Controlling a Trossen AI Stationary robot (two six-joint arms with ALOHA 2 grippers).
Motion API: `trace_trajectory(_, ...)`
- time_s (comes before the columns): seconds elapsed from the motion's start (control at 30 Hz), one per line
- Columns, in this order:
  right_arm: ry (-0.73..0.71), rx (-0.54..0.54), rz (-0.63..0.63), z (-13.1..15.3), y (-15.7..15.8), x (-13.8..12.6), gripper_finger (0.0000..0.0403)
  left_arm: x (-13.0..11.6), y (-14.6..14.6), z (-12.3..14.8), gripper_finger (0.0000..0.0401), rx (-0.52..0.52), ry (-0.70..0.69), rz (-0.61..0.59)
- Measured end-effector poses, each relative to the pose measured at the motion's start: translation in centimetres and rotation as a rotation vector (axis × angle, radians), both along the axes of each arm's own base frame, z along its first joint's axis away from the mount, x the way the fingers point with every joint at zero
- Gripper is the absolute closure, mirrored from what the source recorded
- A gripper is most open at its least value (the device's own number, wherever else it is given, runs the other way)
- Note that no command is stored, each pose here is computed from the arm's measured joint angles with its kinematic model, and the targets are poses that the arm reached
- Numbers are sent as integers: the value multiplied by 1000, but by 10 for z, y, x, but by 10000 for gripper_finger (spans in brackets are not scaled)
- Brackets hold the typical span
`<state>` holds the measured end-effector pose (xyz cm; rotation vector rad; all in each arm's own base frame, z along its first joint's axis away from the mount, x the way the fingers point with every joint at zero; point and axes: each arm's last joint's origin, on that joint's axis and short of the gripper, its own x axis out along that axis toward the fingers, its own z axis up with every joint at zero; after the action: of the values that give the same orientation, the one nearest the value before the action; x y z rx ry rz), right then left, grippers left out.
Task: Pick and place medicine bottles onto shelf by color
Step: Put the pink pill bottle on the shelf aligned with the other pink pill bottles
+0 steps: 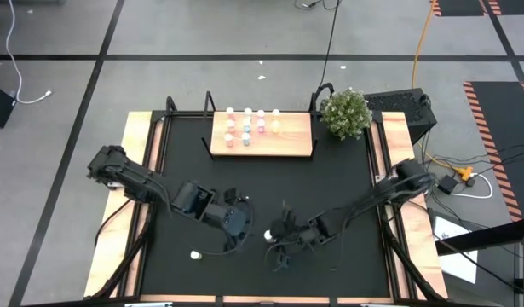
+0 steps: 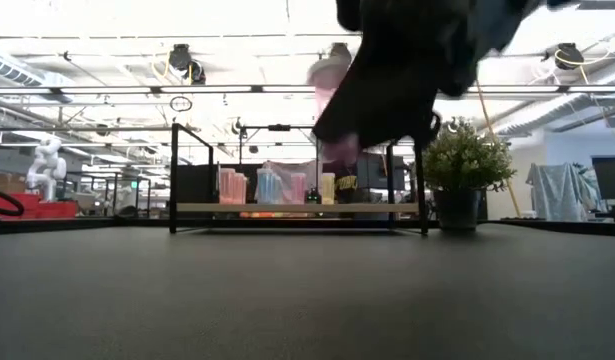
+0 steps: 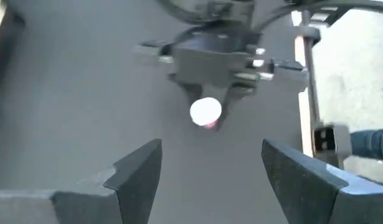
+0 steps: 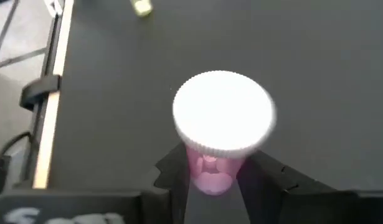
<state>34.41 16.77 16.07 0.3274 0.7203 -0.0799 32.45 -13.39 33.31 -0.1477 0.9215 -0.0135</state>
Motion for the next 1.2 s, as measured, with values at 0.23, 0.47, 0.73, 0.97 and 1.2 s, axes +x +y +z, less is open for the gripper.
trace_trajectory(0.23,-31,-4,13,53,-13,-21,289,29,10,-2,128,-8,-157,-26)
trace_trajectory(0.47,-81,-32,19,86,-22,-38,289,56,23,-3,128,-65,-282,-61)
trace_trajectory(0.73,-68,-49,36,95,-25,-47,289,69,19,-15,128,-127,-298,-152)
trace_trajectory(0.97,-66,-61,45,95,-25,-48,289,72,27,-21,128,-104,-267,-140)
trace_trajectory(1.2,-67,-75,55,95,-25,-48,289,74,30,-26,128,-81,-241,-139)
